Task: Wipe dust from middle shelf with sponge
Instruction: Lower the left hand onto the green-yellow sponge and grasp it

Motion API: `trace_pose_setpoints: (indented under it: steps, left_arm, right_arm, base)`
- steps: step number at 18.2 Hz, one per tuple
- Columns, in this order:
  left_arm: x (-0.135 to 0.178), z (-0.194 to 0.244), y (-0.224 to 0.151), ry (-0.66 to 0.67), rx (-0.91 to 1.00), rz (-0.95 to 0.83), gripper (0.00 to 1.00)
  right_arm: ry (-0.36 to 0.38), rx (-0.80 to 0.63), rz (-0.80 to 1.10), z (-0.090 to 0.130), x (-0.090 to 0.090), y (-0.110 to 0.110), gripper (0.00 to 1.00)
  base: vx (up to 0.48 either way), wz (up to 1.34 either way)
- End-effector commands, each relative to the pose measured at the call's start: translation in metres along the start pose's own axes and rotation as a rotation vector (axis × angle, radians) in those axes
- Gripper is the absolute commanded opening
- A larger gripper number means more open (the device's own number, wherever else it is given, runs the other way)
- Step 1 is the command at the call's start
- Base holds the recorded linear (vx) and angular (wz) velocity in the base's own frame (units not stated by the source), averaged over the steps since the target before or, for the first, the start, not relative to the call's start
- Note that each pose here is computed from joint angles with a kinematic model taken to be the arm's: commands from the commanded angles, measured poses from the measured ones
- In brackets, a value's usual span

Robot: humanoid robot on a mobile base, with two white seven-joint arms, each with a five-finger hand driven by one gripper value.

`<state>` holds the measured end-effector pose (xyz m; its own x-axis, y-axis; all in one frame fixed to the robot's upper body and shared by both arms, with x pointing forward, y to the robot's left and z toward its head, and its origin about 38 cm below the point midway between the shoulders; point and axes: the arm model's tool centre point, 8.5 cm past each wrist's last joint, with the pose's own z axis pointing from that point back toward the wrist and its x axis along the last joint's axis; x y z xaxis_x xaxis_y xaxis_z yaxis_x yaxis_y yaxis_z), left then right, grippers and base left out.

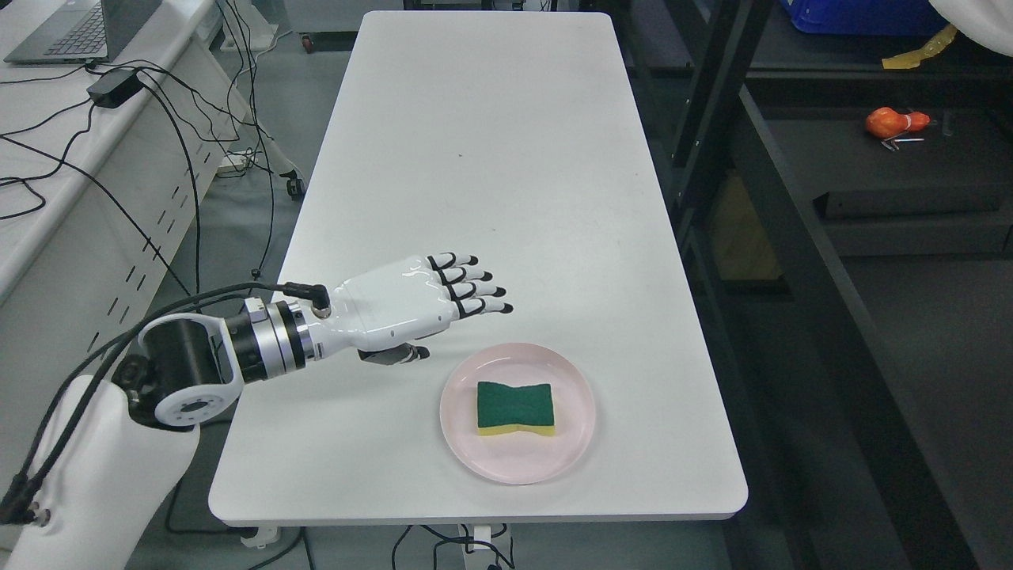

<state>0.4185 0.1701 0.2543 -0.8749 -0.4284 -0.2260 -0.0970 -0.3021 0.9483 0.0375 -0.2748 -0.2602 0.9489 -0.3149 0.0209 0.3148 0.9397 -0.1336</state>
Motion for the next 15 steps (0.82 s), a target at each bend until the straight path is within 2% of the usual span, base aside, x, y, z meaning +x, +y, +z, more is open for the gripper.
trace_pose_setpoints:
  steps: [1,7,9,15]
  left_arm:
    - [0.059,-0.050,-0.044,-0.171,-0.207,-0.021,0.92]
    - [0.040,-0.070,-0.024,-0.137,-0.205,-0.087,0.92]
    - [0.040,-0.073,-0.027,-0.136,-0.216,-0.082,0.92]
    - [0.069,-0.102,-0.039,-0.206,-0.236,-0.079,0.89]
  right_arm:
    - [-0.023,-0.014,-0.003,0.000,0.010,-0.010,1.00]
    - [-0.023,-0.014,-0.003,0.000,0.010,-0.010,1.00]
    - [-0.023,-0.014,-0.003,0.000,0.010,-0.010,1.00]
    - [-0.023,-0.014,-0.003,0.000,0.010,-0.010,1.00]
  base:
    - [0.000,0.00]
    - [0.000,0.00]
    - [0.000,0.00]
    - [0.000,0.00]
